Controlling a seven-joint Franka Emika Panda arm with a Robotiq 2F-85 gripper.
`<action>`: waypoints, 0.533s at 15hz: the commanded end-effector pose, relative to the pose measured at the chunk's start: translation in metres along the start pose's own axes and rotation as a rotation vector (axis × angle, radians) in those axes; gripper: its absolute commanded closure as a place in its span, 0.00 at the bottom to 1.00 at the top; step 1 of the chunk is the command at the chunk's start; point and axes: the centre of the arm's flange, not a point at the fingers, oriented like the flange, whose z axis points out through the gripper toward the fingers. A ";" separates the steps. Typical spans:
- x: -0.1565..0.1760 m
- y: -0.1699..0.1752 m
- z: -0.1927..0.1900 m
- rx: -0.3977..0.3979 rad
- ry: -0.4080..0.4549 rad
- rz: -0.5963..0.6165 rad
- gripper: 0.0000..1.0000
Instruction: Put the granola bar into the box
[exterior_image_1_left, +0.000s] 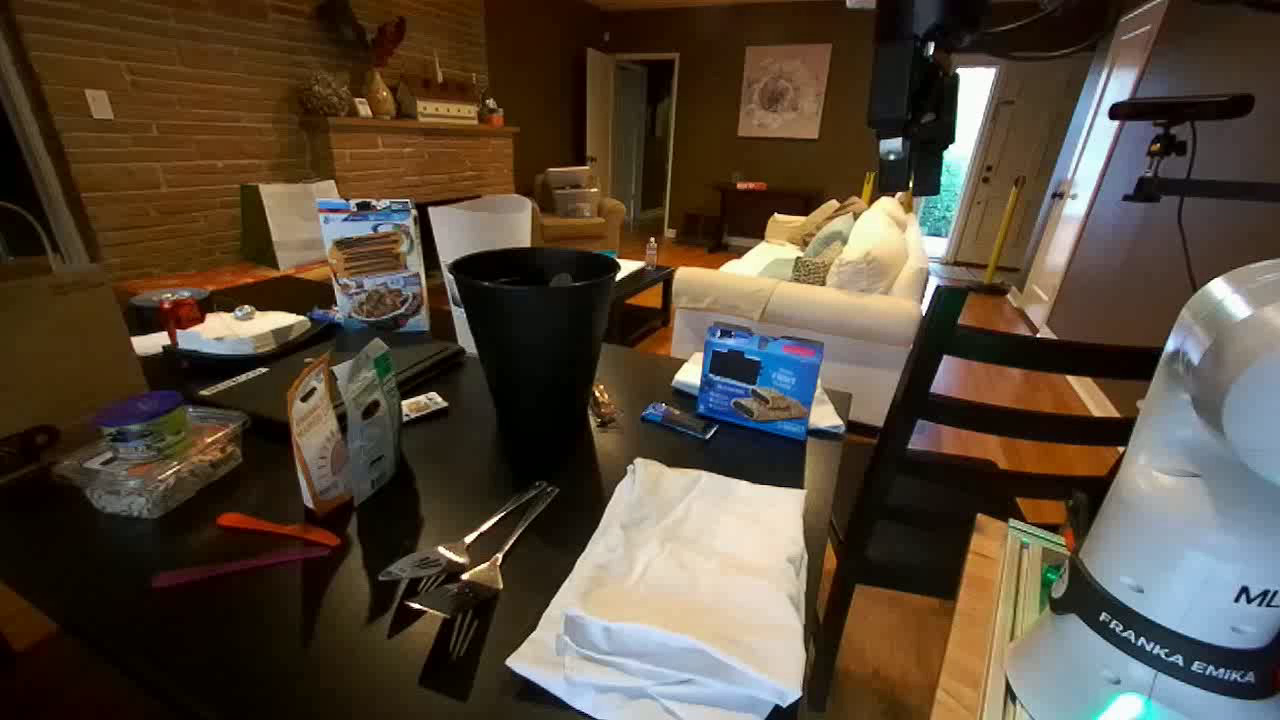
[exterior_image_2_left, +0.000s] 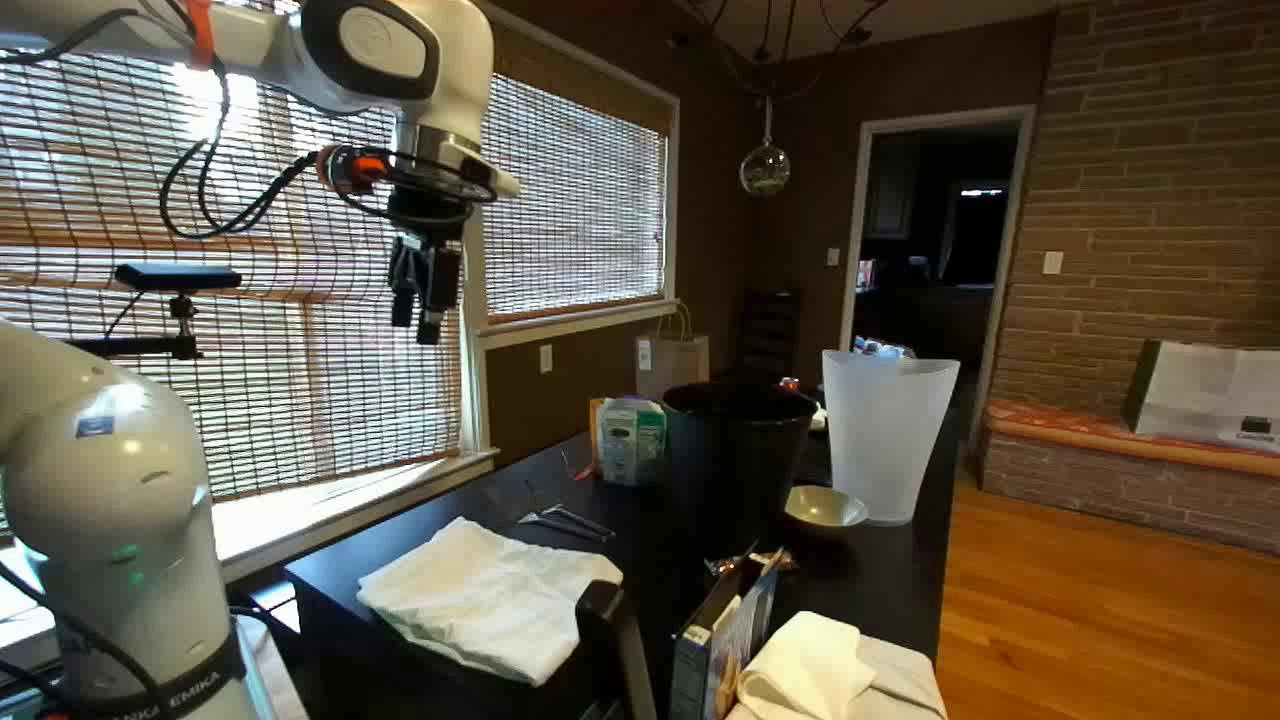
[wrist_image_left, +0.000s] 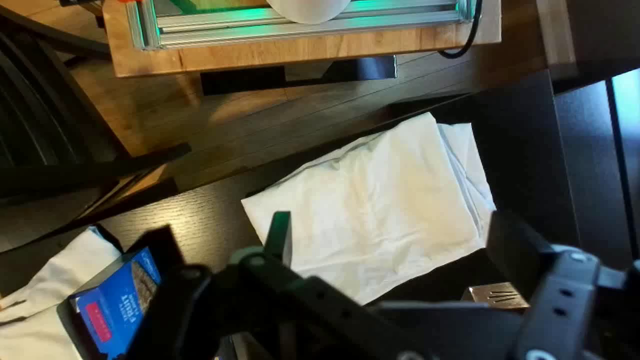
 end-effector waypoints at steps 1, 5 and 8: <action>0.000 0.000 0.000 0.000 0.000 0.000 0.00; 0.021 0.011 0.008 -0.026 -0.004 0.036 0.00; 0.058 0.033 0.022 -0.095 0.053 0.074 0.00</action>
